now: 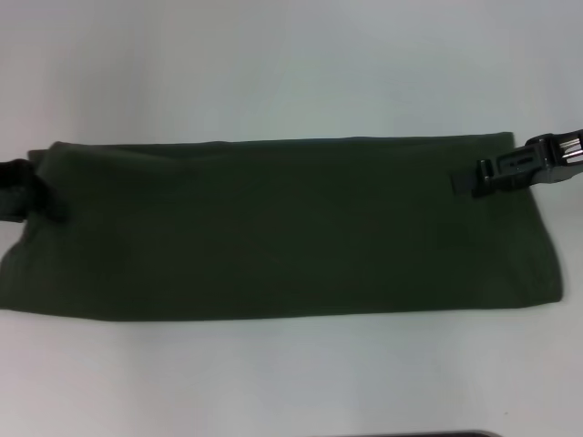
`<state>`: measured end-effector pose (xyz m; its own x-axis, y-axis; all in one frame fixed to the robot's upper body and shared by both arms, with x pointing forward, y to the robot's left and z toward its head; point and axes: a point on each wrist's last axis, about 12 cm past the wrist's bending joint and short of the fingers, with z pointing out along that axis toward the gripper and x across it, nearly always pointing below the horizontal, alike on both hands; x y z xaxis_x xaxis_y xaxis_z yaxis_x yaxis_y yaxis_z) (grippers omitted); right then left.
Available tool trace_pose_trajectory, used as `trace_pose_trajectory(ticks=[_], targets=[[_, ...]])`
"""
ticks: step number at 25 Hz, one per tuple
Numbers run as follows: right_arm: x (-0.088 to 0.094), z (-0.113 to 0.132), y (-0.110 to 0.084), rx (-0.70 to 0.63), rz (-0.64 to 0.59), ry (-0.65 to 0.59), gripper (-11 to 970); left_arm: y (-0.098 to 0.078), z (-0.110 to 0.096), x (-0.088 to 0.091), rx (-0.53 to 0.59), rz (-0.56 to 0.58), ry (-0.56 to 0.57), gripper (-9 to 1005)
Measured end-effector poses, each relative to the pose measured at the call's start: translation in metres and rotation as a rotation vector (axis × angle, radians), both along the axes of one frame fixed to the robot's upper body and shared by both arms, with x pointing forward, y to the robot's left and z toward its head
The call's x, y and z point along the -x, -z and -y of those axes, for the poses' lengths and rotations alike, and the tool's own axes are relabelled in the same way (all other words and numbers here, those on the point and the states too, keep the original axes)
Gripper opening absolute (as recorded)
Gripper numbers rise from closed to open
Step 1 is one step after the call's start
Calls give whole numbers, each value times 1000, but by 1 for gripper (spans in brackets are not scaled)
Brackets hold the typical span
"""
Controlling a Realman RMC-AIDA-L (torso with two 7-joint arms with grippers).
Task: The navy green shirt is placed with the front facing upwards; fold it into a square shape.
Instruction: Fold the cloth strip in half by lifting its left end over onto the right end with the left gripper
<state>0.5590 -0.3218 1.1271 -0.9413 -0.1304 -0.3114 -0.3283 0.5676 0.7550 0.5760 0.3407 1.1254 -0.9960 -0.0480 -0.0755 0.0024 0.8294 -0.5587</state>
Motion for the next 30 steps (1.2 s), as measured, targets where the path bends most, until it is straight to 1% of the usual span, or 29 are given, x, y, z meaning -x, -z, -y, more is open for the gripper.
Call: trace_pose_trajectory(ticks=[1,2,5,8,11,15,20,22,23,26,30], targets=[[0,0,0,1,0,1,806,-3,-12,1,-14,0,-26,80],[0,0,0,1,0,2,806,-3,-12,1,-14,0,-26,80],[-1,2,-2,5,2,4,806,-8,-24,1,-32,-2,-59,80],[-2,4,-2,10,3,10,806,-10,-28,1,-33,-2,-71,79],[-2,4,-2,11,2,14,806,-10,-25,2,-22,-9,-59,79],[-2,4,-2,9,1,12,806,-10,-14,4,12,-25,-16,78],[-4,-7,-2,-2,-3,-15,806,-13,-5,4,48,-27,21,78],[-6,-17,-2,-27,-3,-35,807,-14,-4,3,52,-22,23,78],[-7,-27,-3,-47,-4,-53,803,-15,-5,2,50,-19,22,78],[-8,-60,-3,-102,-11,-140,790,-17,-8,1,51,-8,9,78],[-10,-112,-2,-123,-15,-282,774,-20,-11,-1,51,8,-5,78]])
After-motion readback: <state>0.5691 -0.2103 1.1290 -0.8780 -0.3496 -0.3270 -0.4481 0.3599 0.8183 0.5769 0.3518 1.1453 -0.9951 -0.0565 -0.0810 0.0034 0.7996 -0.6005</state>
